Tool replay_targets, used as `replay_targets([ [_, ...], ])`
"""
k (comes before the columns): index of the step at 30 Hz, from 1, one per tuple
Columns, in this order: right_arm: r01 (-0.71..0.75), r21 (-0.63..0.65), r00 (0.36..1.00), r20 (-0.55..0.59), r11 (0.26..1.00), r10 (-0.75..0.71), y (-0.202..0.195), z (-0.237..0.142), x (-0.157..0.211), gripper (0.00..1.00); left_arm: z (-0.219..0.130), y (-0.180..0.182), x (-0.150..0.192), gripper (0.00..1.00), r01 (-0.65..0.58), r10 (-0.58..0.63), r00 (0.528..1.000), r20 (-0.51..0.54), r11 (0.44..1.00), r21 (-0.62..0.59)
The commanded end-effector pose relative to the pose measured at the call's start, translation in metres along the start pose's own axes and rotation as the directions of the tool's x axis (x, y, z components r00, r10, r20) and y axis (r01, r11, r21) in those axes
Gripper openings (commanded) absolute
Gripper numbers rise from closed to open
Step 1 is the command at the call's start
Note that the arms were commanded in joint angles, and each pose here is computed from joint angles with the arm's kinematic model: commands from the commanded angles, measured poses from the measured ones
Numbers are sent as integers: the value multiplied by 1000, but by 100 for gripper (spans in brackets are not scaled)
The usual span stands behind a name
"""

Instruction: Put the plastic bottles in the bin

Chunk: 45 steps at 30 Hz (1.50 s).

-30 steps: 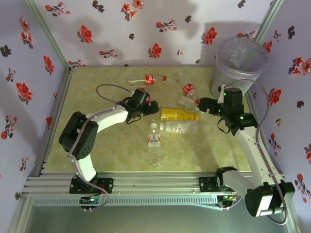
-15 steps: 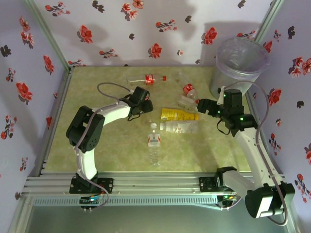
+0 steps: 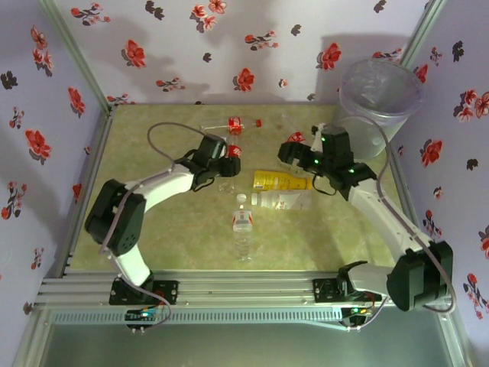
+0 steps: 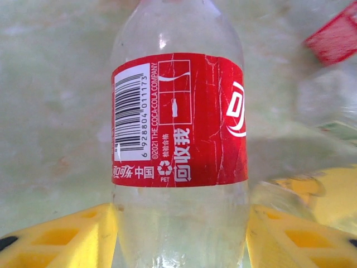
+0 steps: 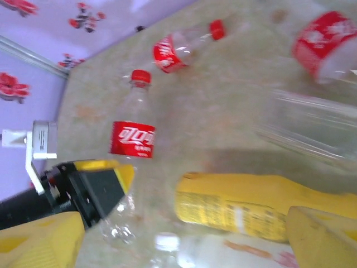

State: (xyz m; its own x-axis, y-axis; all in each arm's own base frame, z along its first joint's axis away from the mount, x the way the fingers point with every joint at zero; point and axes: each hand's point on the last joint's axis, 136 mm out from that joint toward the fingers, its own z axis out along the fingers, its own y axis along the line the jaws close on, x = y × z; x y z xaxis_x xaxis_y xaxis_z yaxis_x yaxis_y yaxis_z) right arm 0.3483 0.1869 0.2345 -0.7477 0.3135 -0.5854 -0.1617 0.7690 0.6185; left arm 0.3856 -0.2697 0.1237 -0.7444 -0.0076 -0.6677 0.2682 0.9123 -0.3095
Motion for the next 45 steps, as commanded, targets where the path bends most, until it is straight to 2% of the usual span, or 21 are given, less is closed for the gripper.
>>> replay_targets([
  [1, -29, -163, 997, 65, 986, 40, 52, 13, -27, 94, -30, -30, -19, 59, -102, 82, 988, 128, 982, 160],
  [5, -15, -208, 999, 45, 978, 25, 76, 38, -31, 94, -53, -46, -20, 60, -154, 97, 972, 213, 951, 267],
  [11, -12, -260, 1000, -28, 965, 5, 98, 76, -19, 94, -63, -58, -21, 59, -172, 90, 966, 242, 924, 342],
  [20, -37, -213, 995, -103, 976, 15, 80, 116, 3, 91, -72, -68, -37, 59, -168, 52, 954, 297, 909, 381],
  [25, -41, -214, 993, -116, 976, 16, 78, 124, 6, 76, -70, -74, -37, 59, -162, 35, 954, 296, 896, 414],
  [27, -30, -200, 993, -117, 979, 6, 76, 126, 7, 66, -71, -75, -38, 59, -158, 28, 954, 297, 892, 423],
  [32, -30, -194, 993, -116, 981, 7, 76, 126, 4, 49, -70, -74, -37, 61, -160, 32, 955, 296, 893, 421],
  [34, -25, -192, 994, -111, 981, 4, 77, 124, 3, 46, -70, -75, -38, 63, -163, 35, 955, 296, 893, 420],
  [39, 16, -181, 998, -64, 983, -28, 82, 106, -17, 38, -78, -76, -41, 78, -160, 33, 956, 293, 894, 419],
  [42, 45, -176, 999, -13, 983, -48, 84, 87, -39, 38, -86, -74, -41, 99, -153, 37, 960, 278, 898, 411],
  [45, 94, -122, 994, 71, 988, -86, 75, 61, -72, 38, -101, -74, -42, 100, -142, 18, 958, 285, 897, 420],
])
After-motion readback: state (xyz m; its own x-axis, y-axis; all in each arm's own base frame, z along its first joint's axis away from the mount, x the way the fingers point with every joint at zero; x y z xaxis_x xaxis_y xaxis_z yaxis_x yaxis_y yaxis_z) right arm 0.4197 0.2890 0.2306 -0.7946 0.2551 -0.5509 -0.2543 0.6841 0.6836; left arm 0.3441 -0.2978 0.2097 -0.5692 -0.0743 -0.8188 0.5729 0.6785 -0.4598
